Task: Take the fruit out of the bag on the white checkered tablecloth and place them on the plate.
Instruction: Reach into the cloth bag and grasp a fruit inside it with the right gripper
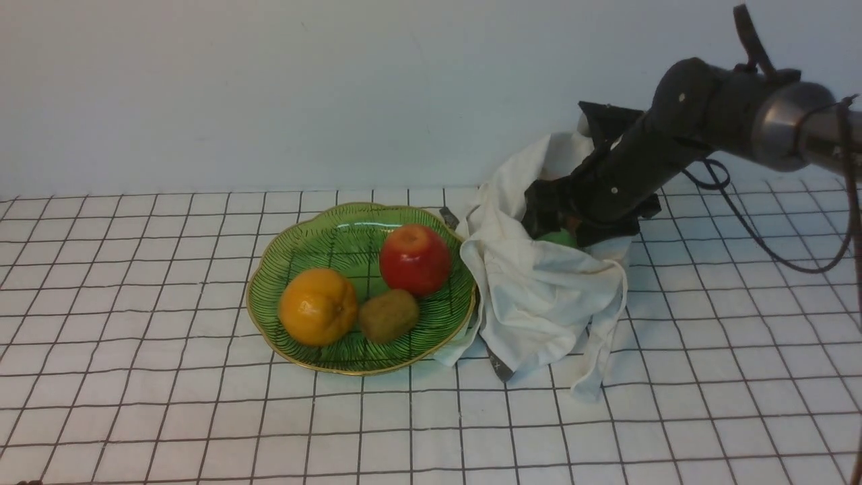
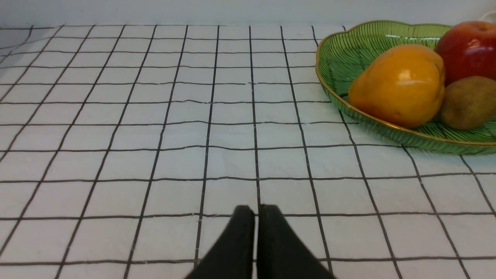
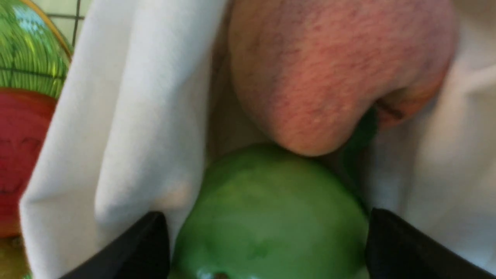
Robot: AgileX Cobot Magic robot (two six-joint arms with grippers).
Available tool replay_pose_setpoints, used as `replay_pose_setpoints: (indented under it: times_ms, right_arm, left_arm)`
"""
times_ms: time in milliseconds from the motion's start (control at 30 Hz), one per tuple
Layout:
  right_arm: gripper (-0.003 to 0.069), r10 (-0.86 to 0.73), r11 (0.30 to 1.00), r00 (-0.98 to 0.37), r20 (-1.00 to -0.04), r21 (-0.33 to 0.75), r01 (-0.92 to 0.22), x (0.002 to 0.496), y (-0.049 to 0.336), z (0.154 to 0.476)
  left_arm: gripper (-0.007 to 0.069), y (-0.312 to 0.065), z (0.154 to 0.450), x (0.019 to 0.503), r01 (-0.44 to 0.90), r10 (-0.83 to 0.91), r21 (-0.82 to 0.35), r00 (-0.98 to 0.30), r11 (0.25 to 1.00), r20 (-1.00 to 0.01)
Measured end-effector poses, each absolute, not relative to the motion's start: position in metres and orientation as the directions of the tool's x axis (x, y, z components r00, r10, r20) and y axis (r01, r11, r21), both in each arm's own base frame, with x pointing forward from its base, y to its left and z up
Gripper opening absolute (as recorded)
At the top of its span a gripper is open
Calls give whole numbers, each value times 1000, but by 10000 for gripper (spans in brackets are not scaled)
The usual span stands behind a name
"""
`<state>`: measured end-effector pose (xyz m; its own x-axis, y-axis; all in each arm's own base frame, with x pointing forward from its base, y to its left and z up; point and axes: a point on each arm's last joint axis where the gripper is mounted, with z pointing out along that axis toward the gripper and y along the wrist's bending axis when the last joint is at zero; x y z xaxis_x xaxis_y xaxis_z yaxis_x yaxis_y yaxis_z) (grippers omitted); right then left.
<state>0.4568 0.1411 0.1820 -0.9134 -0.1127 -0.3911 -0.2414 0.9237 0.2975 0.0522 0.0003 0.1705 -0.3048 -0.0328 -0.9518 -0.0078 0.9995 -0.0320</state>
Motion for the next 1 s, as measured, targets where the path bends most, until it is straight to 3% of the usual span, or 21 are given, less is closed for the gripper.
replay_pose_setpoints:
  times_ms: [633,933,967,1000]
  right_arm:
    - [561,-158,928,-908,-388,256,-271,458,144,178]
    - [546,-235,933,-888,-396,165,-321,452,140,192]
    - [526,-241,934,-887,-395,153,-322,451,138,195]
    - [442,-255,935,-881,-398,130,-330,450,136,201]
  left_arm:
    - [-5,0,171,52,-8,-33,-32,-305,999,-952]
    - [-5,0,171,52,-8,-33,-32,-305,999,-952]
    - [-5,0,171,52,-8,-33,-32,-305,999,-952]
    - [-5,0,171,52,-8,-33,-32,-305,999,-952]
